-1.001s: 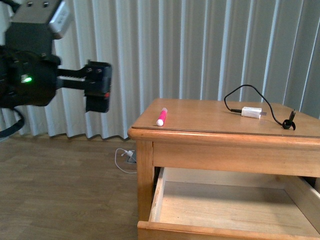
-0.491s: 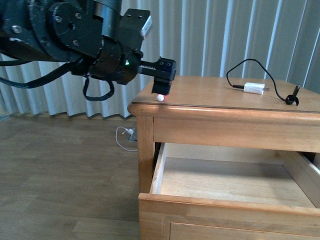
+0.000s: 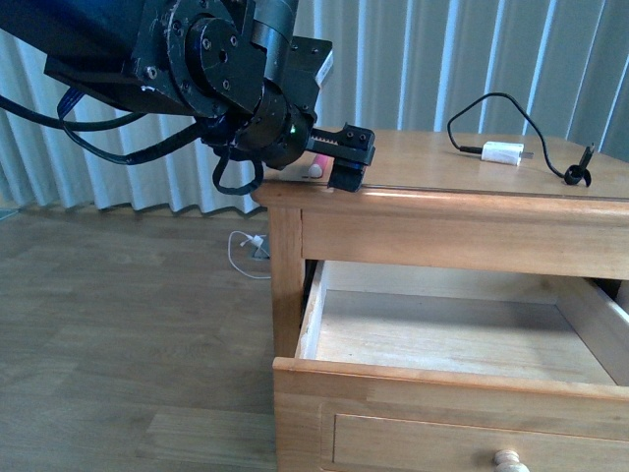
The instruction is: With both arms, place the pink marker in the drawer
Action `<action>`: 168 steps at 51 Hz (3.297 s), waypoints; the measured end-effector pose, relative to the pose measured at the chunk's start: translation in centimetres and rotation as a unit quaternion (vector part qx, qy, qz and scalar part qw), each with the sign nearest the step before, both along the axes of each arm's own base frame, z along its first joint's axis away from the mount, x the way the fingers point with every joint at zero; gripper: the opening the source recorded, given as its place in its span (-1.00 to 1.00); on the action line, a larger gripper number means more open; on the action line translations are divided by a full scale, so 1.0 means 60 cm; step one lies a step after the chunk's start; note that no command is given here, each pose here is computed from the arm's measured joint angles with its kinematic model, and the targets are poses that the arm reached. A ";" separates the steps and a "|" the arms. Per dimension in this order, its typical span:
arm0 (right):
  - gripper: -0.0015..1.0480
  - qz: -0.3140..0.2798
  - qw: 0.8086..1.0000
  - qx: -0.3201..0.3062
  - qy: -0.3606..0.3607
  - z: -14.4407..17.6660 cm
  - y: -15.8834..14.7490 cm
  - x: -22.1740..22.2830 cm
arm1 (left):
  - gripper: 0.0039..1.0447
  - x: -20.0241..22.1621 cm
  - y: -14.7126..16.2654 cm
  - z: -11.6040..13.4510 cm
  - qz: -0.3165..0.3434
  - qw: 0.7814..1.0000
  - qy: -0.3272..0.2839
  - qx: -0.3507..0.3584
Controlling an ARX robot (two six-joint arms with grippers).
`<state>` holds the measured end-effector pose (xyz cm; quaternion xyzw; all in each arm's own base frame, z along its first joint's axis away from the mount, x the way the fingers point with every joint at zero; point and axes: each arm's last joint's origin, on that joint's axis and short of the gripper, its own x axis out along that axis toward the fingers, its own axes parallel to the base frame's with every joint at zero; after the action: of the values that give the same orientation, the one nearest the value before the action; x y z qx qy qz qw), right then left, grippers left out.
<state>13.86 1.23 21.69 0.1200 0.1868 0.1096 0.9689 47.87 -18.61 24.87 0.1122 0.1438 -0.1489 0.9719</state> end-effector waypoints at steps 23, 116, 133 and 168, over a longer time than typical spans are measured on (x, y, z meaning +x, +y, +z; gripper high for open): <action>0.84 0.000 1.000 0.000 0.000 0.000 0.000 0.000 | 0.37 -0.001 -0.011 -0.004 -0.012 1.000 0.020 0.007; 0.84 0.000 1.000 0.000 0.000 0.000 0.000 0.000 | -0.72 -0.113 -0.072 -0.133 -0.309 0.926 -0.024 0.218; 0.84 0.000 1.000 0.000 0.000 0.000 0.000 0.000 | -0.46 -0.107 -0.076 -0.142 -0.296 0.933 -0.021 0.204; 0.84 0.000 1.000 0.000 0.000 0.000 0.000 0.000 | 0.89 -0.237 0.014 -0.022 -0.093 0.985 -0.119 0.081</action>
<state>13.86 1.23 21.69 0.1200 0.1868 0.1096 0.9689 33.62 -17.80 23.53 0.2202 0.0272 -0.2124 0.9517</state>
